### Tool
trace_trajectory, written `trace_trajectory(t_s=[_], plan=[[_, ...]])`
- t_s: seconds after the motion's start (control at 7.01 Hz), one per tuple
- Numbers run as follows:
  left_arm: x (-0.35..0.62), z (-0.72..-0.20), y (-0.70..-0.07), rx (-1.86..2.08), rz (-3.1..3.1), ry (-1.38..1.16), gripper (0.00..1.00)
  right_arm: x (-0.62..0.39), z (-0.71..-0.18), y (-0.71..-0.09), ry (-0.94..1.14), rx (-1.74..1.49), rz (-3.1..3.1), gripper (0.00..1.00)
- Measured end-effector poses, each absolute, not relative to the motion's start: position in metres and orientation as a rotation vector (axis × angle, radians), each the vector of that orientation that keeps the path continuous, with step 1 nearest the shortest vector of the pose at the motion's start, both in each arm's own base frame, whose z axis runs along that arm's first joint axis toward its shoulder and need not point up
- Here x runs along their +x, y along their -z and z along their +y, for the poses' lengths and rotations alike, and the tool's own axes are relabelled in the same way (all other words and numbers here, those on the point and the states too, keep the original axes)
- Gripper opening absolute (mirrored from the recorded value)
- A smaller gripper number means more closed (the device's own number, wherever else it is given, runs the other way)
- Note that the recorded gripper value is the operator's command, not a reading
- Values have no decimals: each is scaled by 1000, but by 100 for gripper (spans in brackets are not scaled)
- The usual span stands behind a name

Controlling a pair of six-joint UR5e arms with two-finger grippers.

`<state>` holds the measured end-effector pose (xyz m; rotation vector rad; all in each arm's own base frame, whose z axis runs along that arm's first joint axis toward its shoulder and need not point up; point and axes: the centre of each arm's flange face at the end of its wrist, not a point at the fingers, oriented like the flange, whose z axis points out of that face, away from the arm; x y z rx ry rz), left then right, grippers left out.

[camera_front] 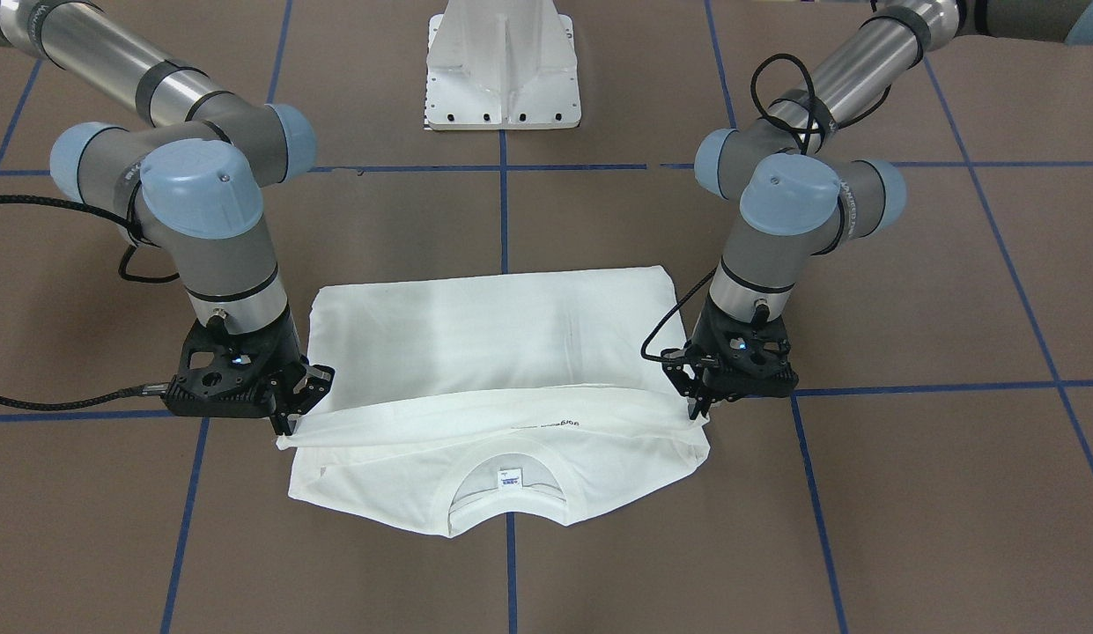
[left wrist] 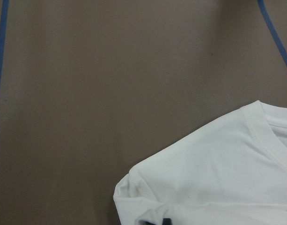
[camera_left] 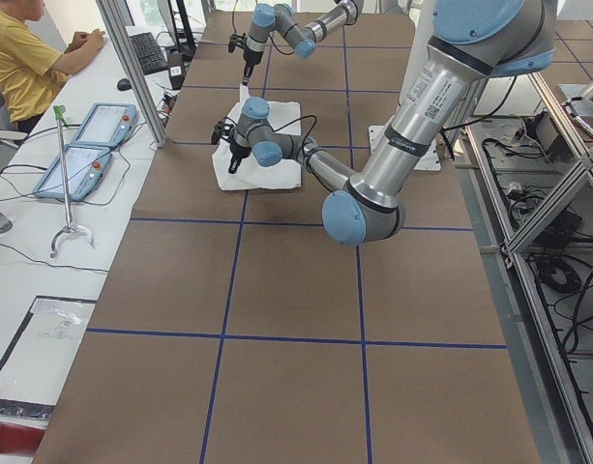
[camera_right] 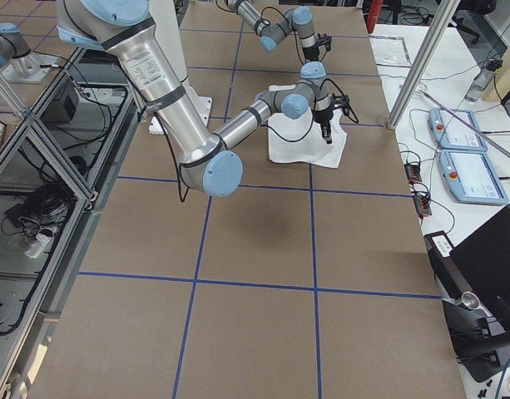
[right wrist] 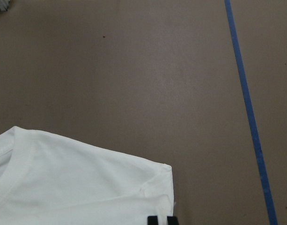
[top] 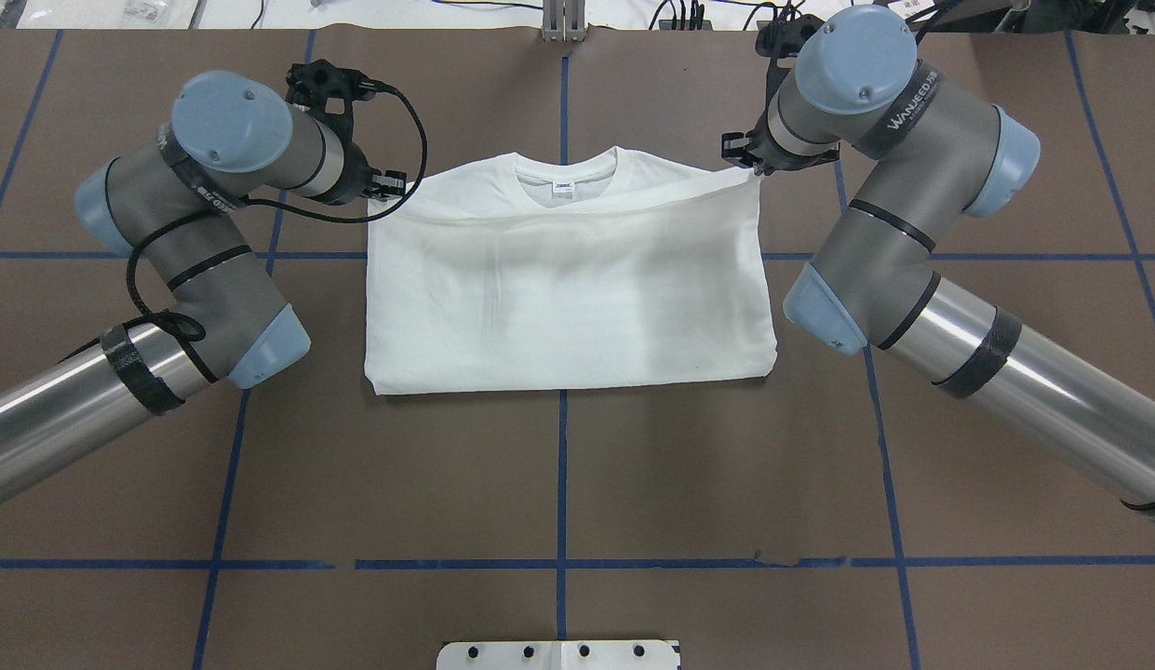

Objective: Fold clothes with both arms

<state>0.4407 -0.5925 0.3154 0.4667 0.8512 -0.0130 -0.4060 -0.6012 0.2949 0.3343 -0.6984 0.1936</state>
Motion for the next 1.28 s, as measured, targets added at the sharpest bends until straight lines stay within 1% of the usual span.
trace_trajectory(t_s=[0.43, 0.57, 0.71, 1.0, 1.14, 1.28], plan=[[427, -580, -307, 526, 858, -73, 100, -405, -601, -294, -189, 340, -699, 100], [422, -559, -307, 531, 880, -86, 100, -404, -600, -292, -188, 343, -703, 100], [418, -526, -314, 518, 908, -94, 100, -403, -599, -290, -188, 347, -707, 100], [435, -453, -335, 435, 977, -82, 79, -401, -597, -288, -193, 349, -715, 100], [451, -429, -342, 398, 1002, -69, 75, -401, -596, -287, -194, 350, -716, 100], [461, -416, -348, 372, 1011, -51, 74, -401, -596, -287, -194, 350, -716, 100]])
